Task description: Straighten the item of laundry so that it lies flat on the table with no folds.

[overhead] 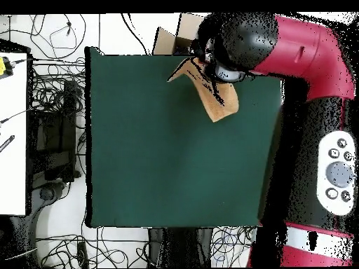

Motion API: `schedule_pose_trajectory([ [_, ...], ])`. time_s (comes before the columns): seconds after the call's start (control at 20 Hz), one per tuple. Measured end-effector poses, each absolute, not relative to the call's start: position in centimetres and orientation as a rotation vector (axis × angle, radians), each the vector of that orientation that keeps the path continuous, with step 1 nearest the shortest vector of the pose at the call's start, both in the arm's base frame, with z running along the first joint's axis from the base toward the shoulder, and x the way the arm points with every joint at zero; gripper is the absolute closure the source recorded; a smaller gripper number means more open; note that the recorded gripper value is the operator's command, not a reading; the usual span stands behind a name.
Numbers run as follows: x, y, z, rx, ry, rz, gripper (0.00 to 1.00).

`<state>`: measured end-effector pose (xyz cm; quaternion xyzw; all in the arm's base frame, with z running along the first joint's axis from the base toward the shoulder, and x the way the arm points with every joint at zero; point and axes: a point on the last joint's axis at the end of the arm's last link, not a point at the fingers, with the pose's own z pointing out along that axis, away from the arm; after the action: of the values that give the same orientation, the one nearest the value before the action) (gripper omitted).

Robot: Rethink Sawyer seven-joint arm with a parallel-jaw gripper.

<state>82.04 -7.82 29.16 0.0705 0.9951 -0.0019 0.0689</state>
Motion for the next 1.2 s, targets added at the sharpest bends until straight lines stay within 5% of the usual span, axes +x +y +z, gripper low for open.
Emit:
schedule_pose_trajectory([
  [1.2,81.1,-2.2,30.8,0.143,3.011,0.053,1.00],
])
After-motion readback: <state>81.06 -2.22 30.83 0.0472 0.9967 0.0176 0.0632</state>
